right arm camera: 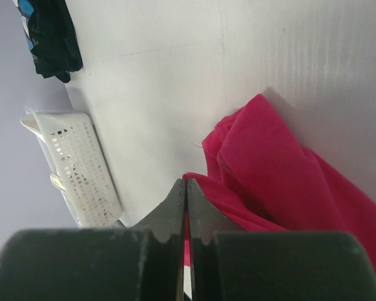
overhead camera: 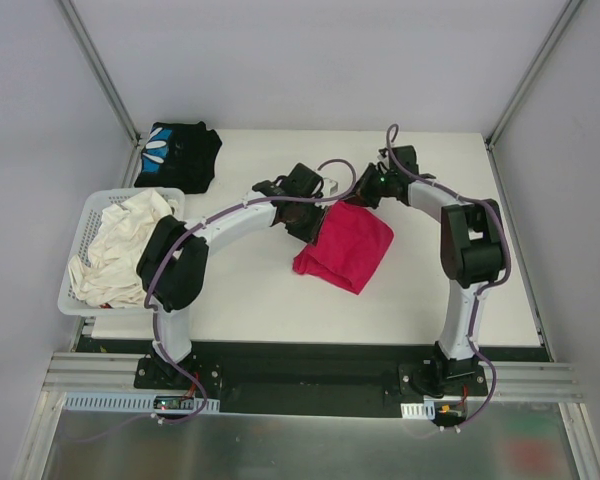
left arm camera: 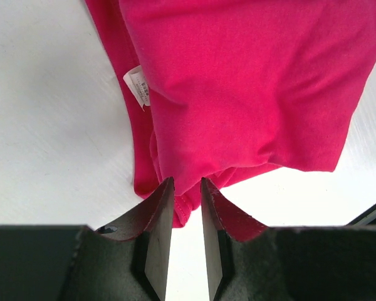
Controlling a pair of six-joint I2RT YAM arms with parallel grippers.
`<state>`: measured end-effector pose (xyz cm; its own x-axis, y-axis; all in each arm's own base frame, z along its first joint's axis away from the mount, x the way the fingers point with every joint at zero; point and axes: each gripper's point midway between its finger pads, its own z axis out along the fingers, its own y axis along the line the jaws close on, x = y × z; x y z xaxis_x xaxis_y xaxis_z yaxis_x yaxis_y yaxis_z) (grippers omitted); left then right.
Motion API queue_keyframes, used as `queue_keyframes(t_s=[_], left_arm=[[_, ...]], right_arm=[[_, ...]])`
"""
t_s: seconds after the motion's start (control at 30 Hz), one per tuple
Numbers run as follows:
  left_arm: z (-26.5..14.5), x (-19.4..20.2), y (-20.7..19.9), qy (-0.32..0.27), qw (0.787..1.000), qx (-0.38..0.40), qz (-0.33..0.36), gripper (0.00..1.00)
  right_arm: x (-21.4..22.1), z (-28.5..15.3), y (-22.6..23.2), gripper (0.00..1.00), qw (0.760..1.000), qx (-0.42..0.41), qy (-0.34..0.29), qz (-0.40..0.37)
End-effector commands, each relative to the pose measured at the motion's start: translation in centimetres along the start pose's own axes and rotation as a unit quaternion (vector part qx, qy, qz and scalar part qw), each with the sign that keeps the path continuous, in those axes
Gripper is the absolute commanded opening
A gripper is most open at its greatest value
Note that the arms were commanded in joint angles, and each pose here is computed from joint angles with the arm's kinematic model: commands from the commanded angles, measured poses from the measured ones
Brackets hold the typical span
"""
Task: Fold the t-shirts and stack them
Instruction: Smooth out wrinkles on the folded tshirt
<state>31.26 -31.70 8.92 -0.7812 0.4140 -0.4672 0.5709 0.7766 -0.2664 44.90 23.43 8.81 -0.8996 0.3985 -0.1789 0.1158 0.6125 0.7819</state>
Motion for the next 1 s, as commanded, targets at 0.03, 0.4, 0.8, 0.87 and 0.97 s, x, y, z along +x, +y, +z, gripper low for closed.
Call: queue_keyframes(t_s=[0.03,0.4,0.8,0.87,0.97], left_arm=[[-1.8,-0.6,-0.8,-0.021,1.000,0.000,0.001,0.23],[-2.7,-0.8,-0.8,-0.033,0.999,0.000,0.010,0.22],[-5.0,-0.4,-1.4,-0.058,0.998,0.010,0.016,0.23],[-5.5,0.3,-1.5,-0.062,0.998,0.013,0.012,0.23],[-6.0,0.9,-1.6,-0.074,0.997,0.018,0.010,0.23]], right_arm=[[-0.4,1.0,1.2,0.01,1.000,-0.004,-0.004,-0.014],[0.3,2.8,0.1,0.18,1.000,0.008,0.002,0.000],[-4.2,-3.2,3.7,0.36,0.998,-0.001,-0.053,-0.030],[-4.9,-5.1,4.3,0.36,0.996,0.005,-0.073,-0.049],[-3.5,-7.6,5.1,0.36,0.995,0.007,-0.073,-0.061]])
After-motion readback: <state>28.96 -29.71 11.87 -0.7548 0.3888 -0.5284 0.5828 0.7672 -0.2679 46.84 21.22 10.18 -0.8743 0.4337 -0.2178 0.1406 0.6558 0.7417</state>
